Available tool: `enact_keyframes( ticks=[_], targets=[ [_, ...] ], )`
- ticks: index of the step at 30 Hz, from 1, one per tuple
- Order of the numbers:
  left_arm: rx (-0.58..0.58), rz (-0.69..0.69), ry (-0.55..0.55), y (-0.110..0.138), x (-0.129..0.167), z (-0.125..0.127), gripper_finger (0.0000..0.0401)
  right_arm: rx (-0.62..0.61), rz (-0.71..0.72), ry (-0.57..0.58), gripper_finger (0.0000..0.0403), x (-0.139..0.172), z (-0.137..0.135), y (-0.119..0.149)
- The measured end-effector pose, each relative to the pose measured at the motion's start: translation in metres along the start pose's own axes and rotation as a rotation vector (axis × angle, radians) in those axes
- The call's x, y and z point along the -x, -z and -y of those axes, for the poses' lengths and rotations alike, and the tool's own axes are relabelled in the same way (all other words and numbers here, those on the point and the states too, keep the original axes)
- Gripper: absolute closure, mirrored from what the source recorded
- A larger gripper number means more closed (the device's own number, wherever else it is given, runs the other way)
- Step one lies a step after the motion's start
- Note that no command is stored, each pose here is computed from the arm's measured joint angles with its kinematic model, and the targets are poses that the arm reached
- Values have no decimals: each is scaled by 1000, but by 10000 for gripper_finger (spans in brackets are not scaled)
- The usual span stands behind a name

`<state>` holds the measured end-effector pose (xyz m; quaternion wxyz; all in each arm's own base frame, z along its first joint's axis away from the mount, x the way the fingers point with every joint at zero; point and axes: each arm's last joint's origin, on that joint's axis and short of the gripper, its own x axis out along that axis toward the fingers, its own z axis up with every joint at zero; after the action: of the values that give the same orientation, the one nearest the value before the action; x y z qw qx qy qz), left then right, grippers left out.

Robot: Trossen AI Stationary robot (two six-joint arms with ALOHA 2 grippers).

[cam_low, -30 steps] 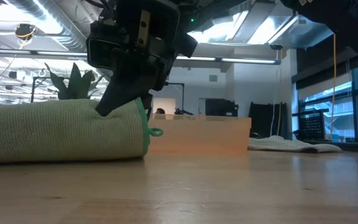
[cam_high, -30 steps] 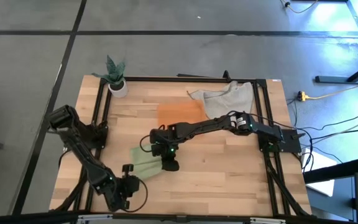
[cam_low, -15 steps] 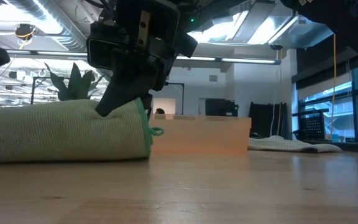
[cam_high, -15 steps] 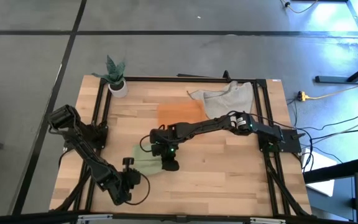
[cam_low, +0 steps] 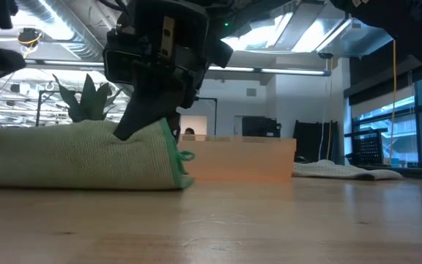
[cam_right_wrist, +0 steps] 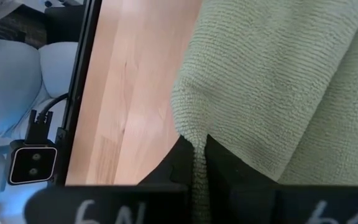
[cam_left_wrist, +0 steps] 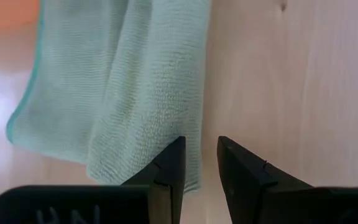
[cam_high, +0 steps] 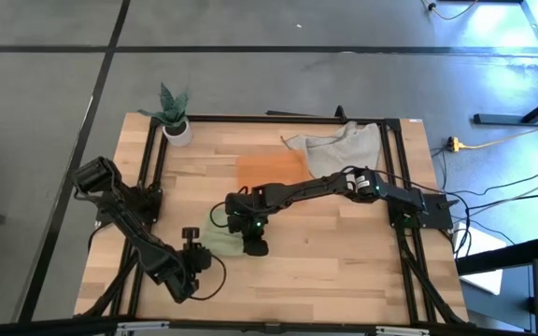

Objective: Roll microfiber towels into tight, uniform cylinder then place into a basket
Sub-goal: Roll the green microfiber towel

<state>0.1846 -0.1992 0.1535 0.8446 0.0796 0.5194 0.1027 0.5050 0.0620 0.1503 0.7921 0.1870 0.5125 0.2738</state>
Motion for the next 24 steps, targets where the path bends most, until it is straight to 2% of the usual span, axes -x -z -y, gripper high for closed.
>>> enact_keyframes(
  ticks=[5, 10, 18, 21, 24],
  targets=[
    [13, -6, 30, -8, 7, 3, 315, 2, -4, 20, 385, 0, 1, 1],
    [40, -112, 131, -7, 8, 7, 315, 14, -3, 35, 385, 0, 1, 1],
    [27, -179, 161, -11, 6, 3, 318, 16, -3, 51, 384, 0, 2, 1],
    [2, -189, 153, -17, 11, 1, 320, 17, -3, 53, 385, 0, 2, 1],
    [-46, -176, 79, -22, 20, -3, 320, 17, -1, 71, 384, 0, 2, 1]
  ],
)
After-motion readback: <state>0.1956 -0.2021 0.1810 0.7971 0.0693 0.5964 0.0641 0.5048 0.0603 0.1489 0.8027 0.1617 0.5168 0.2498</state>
